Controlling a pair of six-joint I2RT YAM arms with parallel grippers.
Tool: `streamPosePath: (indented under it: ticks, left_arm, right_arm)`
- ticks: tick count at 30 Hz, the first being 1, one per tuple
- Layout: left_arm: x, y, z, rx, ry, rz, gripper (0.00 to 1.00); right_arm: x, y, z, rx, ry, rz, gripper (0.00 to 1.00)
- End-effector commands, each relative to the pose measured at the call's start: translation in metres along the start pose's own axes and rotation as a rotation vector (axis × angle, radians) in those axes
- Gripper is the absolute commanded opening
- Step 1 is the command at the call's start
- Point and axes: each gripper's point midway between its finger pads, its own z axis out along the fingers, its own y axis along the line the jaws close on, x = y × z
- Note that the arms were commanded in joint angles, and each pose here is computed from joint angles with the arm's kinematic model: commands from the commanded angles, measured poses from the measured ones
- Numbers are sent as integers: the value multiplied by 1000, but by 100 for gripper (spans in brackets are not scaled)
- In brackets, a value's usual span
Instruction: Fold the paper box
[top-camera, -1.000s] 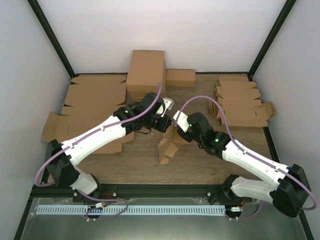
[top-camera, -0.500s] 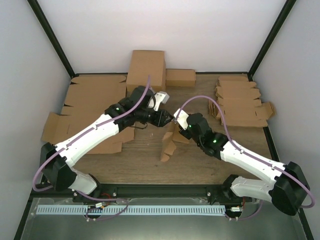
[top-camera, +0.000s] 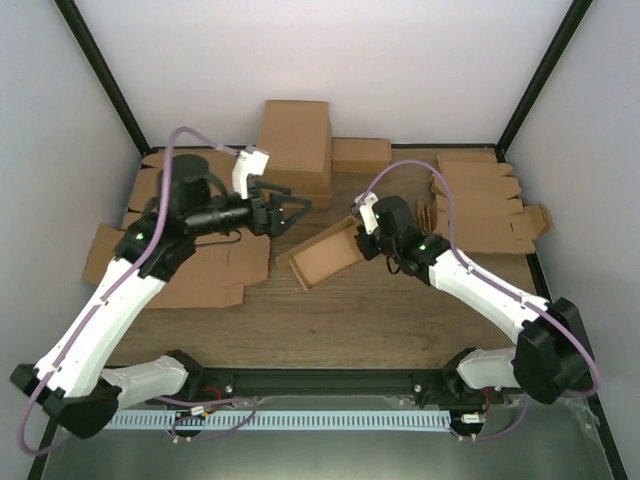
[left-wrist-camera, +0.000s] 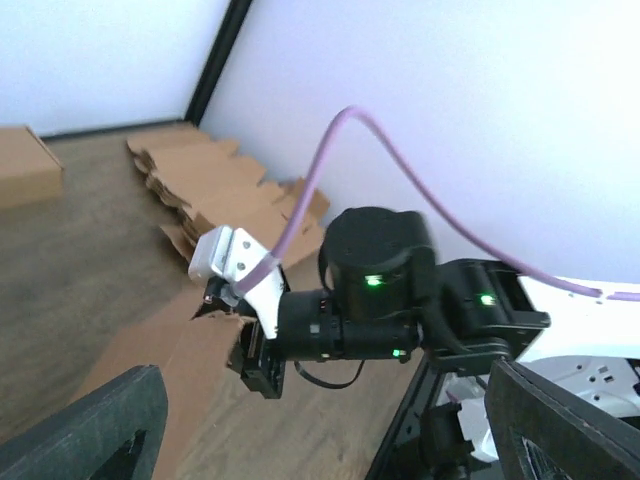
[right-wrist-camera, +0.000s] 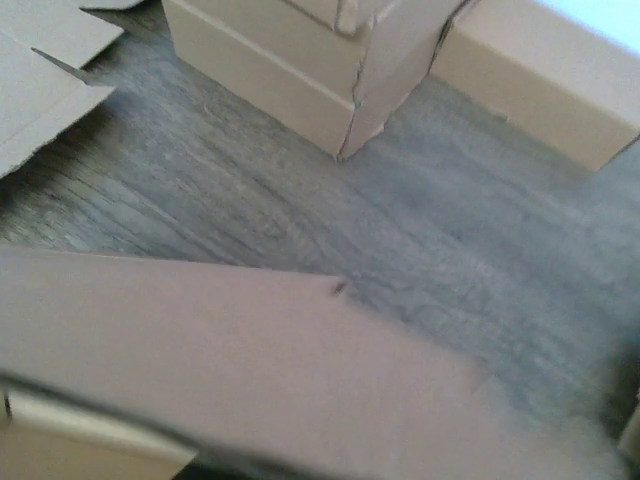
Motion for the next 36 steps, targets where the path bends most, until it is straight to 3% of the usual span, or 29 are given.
streamPosePath:
  ticks: [1,7,15,17,19,25,30,36]
  left_arm:
    - [3,6,-22,-59,-10,-5,91]
    - [39,41,-15,-139,56,-60,91]
    - [77,95,-11,-313,116,-70,92]
    - [81,112,-12,-393,129,-59,93]
    - [86,126,-13,-456,137,-58,93]
    - [96,148,-7,-513,96,-104,93]
    - [118,154,17,-392,28,-214,93]
    - [118,183,13,-522,1,-211,91]
  right_arm:
    - [12,2,9,-90,96,187,15]
    - [29,-4,19,-151,142,299,16]
    - [59,17,24,-232,118,359,32]
    - [58,18,29,-240,117,352,43]
    - [56,13,37,-211,117,349,47]
    - [50,-2,61,-99,64,303,48]
    - [58,6,88,-56,85,273,47]
    - [69,12,115,-25,154,269,44]
